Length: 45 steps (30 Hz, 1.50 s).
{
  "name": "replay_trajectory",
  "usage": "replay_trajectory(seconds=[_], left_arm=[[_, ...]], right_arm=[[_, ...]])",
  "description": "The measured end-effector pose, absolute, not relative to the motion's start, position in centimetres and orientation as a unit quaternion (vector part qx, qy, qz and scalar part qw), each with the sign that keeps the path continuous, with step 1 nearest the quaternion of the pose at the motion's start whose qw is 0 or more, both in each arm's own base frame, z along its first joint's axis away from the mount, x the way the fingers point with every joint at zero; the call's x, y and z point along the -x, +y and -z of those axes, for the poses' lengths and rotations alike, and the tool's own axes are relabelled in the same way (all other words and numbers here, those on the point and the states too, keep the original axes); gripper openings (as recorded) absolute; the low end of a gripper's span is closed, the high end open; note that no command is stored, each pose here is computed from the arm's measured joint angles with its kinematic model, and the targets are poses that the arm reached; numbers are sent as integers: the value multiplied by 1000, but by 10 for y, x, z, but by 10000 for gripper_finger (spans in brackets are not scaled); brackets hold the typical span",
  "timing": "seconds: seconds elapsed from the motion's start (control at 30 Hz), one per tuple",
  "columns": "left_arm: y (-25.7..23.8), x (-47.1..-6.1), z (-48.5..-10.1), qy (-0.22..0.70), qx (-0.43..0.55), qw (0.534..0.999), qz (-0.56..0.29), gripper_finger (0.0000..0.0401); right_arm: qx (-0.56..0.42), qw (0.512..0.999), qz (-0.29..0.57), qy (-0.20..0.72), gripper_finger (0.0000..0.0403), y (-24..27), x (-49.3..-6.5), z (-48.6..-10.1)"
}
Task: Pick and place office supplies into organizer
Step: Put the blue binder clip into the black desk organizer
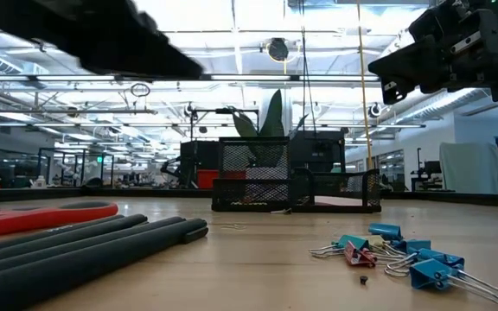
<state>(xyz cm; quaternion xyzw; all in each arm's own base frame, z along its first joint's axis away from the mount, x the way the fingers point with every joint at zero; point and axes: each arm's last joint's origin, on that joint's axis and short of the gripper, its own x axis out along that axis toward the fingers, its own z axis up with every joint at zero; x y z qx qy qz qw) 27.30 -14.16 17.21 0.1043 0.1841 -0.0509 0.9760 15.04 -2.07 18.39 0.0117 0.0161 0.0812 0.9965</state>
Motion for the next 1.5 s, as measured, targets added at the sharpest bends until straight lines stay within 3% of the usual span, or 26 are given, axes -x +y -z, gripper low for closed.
replay_trajectory(seconds=[0.13,0.53,0.8,1.07,1.27,1.5], left_arm=[[-143,-264,-167,187,-96,977,24,10],[-143,-266,-161,187,-119,975,21,3],[-140,-267,-160,191,-103,976,15,19],[-137,-268,-159,195,-91,977,7,6],[-138,-268,-160,191,-95,977,9,15],[-137,-268,-158,199,-97,975,8,10]], right_arm=[[-13,996,-87,21,2,-20,-150,-183],[-12,964,-255,76,7,28,-153,-170],[16,955,-241,172,91,72,-164,-156],[80,945,-234,214,172,101,-209,-157],[135,941,-188,247,197,108,-234,-143],[127,919,-266,260,203,120,-260,-133]])
